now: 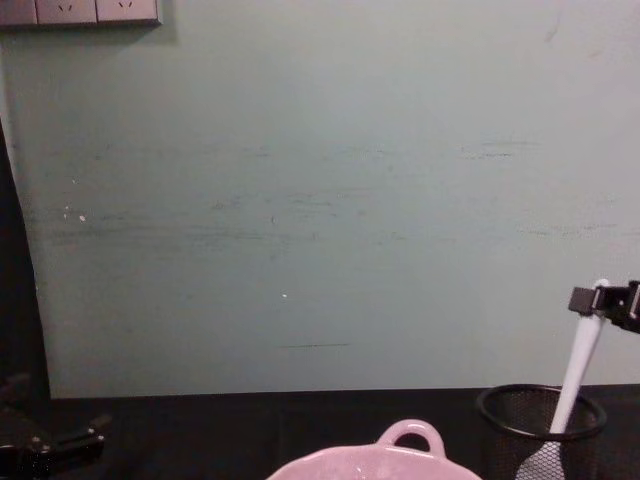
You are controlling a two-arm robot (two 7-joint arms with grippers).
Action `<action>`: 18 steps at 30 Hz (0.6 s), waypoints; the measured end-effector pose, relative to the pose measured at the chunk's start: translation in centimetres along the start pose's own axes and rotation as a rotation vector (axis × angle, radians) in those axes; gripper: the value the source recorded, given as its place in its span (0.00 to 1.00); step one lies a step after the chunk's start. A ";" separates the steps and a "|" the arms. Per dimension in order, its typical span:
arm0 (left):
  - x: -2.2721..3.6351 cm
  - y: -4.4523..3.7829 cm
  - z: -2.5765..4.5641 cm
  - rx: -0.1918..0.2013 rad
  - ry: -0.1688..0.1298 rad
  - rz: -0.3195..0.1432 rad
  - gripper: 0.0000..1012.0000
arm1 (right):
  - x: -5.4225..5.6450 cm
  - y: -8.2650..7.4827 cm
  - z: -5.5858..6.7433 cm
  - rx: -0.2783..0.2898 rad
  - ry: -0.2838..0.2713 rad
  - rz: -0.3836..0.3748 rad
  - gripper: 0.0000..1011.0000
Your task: Use the one hand to pick up the spoon and stir the clear water in the bowl.
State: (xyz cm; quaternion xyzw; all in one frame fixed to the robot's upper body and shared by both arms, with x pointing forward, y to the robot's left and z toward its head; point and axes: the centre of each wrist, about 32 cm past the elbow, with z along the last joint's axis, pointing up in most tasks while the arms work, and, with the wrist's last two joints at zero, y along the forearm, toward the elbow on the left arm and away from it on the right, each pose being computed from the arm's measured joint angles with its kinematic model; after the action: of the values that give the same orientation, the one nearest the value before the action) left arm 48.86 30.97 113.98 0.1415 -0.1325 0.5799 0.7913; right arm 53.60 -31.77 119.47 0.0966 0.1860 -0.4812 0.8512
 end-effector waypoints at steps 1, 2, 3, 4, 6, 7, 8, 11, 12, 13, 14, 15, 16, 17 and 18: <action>0.00 0.00 0.00 0.000 0.000 0.000 1.00 | 0.1 -0.1 -0.1 -0.001 0.002 -0.006 0.13; 0.00 0.00 0.00 0.000 0.000 0.000 1.00 | 0.3 -0.2 -0.3 0.000 0.004 -0.016 0.15; 0.00 0.00 0.00 0.000 0.000 0.000 1.00 | 0.3 -0.3 -0.3 0.000 0.004 -0.020 0.19; 0.00 0.00 0.00 0.000 0.000 0.000 1.00 | 0.4 -0.4 -0.3 0.001 0.003 -0.026 0.20; 0.00 0.00 0.00 0.000 0.000 0.000 1.00 | 0.6 -0.7 -0.4 0.001 0.000 -0.041 0.26; 0.00 0.00 0.00 0.000 0.000 0.000 1.00 | 0.6 -0.9 -0.4 0.002 -0.003 -0.049 0.32; 0.00 0.00 0.00 0.000 0.000 0.000 1.00 | 0.6 -1.0 -0.4 0.003 -0.004 -0.053 0.34; 0.00 0.00 0.00 0.000 0.000 0.000 1.00 | 0.6 -1.5 -0.3 0.005 -0.010 -0.066 0.44; 0.00 0.00 0.00 0.000 0.000 0.000 1.00 | 0.6 -1.6 -0.3 0.005 -0.012 -0.069 0.45; 0.00 0.00 0.00 0.000 0.000 0.000 1.00 | 0.6 -1.8 -0.3 0.005 -0.014 -0.071 0.48; 0.00 0.00 0.00 0.000 0.000 0.000 1.00 | 0.6 -2.0 -0.2 0.005 -0.017 -0.075 0.54; 0.00 0.00 0.00 0.000 0.000 0.000 1.00 | 0.5 -2.2 -0.2 0.005 -0.020 -0.076 0.56; 0.00 0.00 0.00 0.000 0.000 0.000 1.00 | 0.5 -2.3 -0.1 0.005 -0.023 -0.077 0.58; 0.00 0.00 0.00 0.000 0.000 0.000 1.00 | 0.3 -2.7 0.1 0.002 -0.032 -0.079 0.64; 0.00 0.00 0.00 0.000 0.000 0.000 1.00 | 0.2 -2.8 0.2 -0.002 -0.037 -0.079 0.65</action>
State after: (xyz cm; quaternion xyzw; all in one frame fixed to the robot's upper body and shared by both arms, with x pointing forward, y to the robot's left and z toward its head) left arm 48.86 30.97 113.98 0.1415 -0.1325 0.5799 0.7913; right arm 51.32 -33.48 119.64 0.0795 0.1743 -0.5160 0.8349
